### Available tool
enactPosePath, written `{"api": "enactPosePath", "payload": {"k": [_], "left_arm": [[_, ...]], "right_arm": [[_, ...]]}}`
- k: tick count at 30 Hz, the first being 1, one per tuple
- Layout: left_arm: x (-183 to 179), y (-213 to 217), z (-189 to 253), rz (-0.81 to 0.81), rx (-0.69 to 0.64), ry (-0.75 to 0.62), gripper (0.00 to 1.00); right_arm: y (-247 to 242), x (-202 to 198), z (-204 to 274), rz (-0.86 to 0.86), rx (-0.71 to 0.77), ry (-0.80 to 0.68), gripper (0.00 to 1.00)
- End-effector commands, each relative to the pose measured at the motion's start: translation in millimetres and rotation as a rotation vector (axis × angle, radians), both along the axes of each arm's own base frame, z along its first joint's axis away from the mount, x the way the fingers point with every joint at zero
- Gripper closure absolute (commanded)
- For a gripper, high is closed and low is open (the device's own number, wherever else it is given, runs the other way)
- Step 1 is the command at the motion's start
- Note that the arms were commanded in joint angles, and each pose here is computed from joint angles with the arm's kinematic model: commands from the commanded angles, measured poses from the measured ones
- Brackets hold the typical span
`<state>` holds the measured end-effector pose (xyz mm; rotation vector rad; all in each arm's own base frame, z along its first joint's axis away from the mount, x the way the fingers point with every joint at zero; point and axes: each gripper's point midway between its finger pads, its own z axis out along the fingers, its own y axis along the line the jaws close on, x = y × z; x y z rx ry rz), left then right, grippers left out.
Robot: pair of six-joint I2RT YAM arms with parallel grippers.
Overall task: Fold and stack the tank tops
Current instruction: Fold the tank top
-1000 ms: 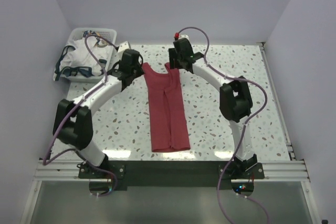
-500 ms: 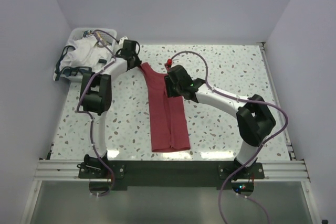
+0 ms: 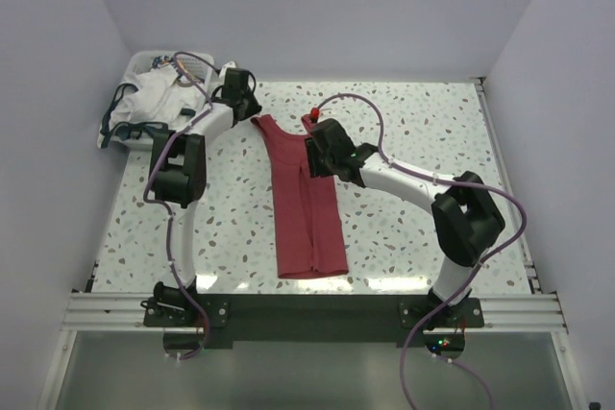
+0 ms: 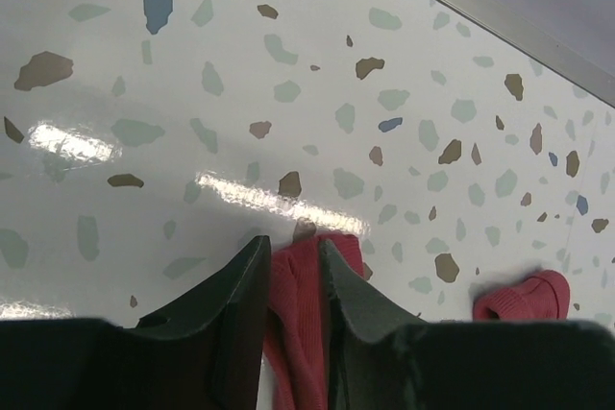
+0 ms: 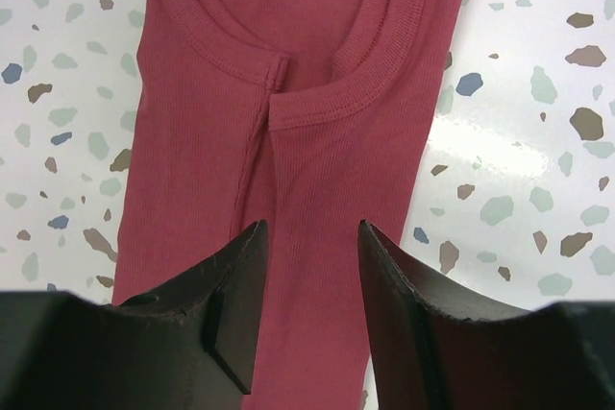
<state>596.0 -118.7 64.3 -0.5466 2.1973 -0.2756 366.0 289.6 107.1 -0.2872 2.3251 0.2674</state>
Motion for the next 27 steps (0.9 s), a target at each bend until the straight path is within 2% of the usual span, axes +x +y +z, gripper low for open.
{"api": "enactPosePath", "payload": {"k": [1,7,9,11,13,14,15,16,17,18,19,20,21,25,27], "left_arm": [[5,11,23,0.057,-0.002,-0.06,0.69],[-7,35,28,0.123,0.015,-0.041,0.66],[-20,35,27,0.11,0.011,-0.027,0.59],[-32,21,63,0.063,-0.061,-0.106,0.56],[-69,11,76,0.042,-0.078,-0.121,0.52],[-90,-9,77,0.007,-0.062,-0.105,0.5],[-120,-14,56,-0.003,-0.036,-0.052,0.48],[-140,-21,81,-0.019,-0.045,-0.1,0.48],[-183,-34,48,-0.056,-0.016,-0.022,0.48],[-205,-41,69,-0.062,-0.06,-0.07,0.48],[-226,-46,63,-0.075,-0.058,-0.066,0.48],[-268,-54,30,-0.124,-0.03,0.012,0.48],[-287,-59,38,-0.132,-0.072,0.001,0.48],[-369,-84,3,-0.253,-0.132,0.112,0.48],[-392,-81,-9,-0.247,-0.132,0.158,0.48]], "right_arm": [[11,9,21,0.005,0.033,-0.058,0.54],[1,-17,16,0.026,-0.016,-0.05,0.53],[-12,-32,13,0.009,-0.027,-0.036,0.53],[-27,-42,9,-0.04,-0.032,-0.02,0.52],[-48,-61,7,-0.086,-0.036,0.009,0.52],[-52,-69,9,-0.088,-0.018,0.021,0.52],[-62,-84,-5,-0.087,-0.025,0.059,0.52],[-66,-95,6,-0.096,0.028,0.061,0.52],[-72,-116,-11,-0.075,0.034,0.125,0.52],[-75,-127,-16,-0.069,0.052,0.153,0.52],[-77,-138,-10,-0.075,0.104,0.158,0.51],[-80,-148,-14,-0.071,0.121,0.187,0.5],[-85,-164,-27,-0.069,0.137,0.238,0.49],[-83,-196,-34,-0.04,0.26,0.306,0.44],[-84,-203,-43,-0.059,0.29,0.332,0.43]]}}
